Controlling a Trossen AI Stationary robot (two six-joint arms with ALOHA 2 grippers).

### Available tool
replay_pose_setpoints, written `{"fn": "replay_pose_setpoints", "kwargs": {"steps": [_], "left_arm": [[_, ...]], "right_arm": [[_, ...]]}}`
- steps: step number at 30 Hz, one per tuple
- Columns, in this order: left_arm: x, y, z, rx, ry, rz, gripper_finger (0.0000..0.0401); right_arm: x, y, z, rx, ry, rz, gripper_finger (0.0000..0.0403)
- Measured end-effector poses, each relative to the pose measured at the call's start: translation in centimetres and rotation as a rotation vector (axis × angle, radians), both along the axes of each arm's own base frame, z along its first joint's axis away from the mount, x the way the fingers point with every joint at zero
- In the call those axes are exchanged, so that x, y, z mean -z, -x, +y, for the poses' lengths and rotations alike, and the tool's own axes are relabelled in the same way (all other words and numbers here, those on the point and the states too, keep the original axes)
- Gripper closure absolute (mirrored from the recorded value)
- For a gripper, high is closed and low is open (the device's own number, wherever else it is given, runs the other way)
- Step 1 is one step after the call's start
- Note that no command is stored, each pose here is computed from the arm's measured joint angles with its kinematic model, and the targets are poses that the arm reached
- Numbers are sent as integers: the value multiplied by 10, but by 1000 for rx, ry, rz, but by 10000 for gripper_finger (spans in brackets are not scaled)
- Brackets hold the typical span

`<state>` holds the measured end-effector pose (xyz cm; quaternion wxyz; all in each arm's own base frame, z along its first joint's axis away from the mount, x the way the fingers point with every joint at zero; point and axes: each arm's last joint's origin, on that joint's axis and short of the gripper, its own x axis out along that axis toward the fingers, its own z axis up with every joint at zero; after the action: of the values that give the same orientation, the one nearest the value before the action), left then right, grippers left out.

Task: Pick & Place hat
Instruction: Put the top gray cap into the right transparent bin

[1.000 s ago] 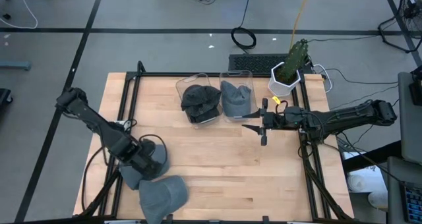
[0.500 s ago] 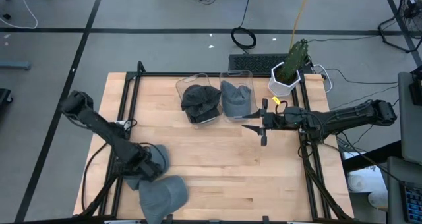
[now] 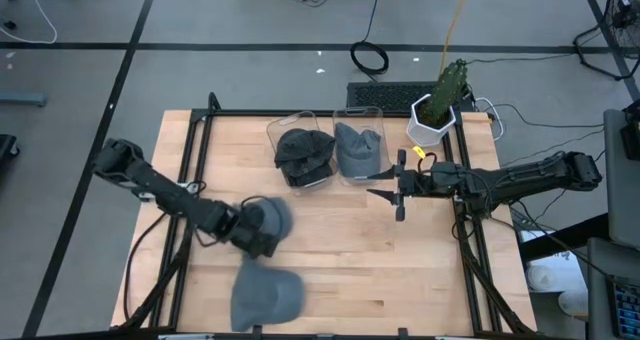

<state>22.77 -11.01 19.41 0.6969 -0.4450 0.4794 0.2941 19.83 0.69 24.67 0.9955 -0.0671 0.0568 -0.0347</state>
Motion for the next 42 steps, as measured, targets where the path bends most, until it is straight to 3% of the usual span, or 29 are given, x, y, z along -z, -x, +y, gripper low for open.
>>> {"fn": "replay_pose_setpoints", "kwargs": {"steps": [6, 12, 14, 17, 31, 42], "left_arm": [[-15, -23, 22, 246, -115, -210, 36], [-47, -50, 22, 626, -414, -631, 36], [-59, -55, 18, 704, -500, -761, 36], [-68, -58, 12, 737, -506, -880, 36], [-63, -58, 4, 814, -429, -889, 36], [-48, -54, 8, 690, -277, -681, 36]], "right_arm": [[0, 0, 0, 0, 1, 0, 264], [-1, 1, 0, -4, 6, -3, 264], [-3, 2, 0, -2, -6, -17, 264], [-4, 3, 0, -1, -9, -25, 264], [-3, 3, 0, -1, -7, -16, 264], [-3, 3, 0, -1, -8, -17, 264]]}}
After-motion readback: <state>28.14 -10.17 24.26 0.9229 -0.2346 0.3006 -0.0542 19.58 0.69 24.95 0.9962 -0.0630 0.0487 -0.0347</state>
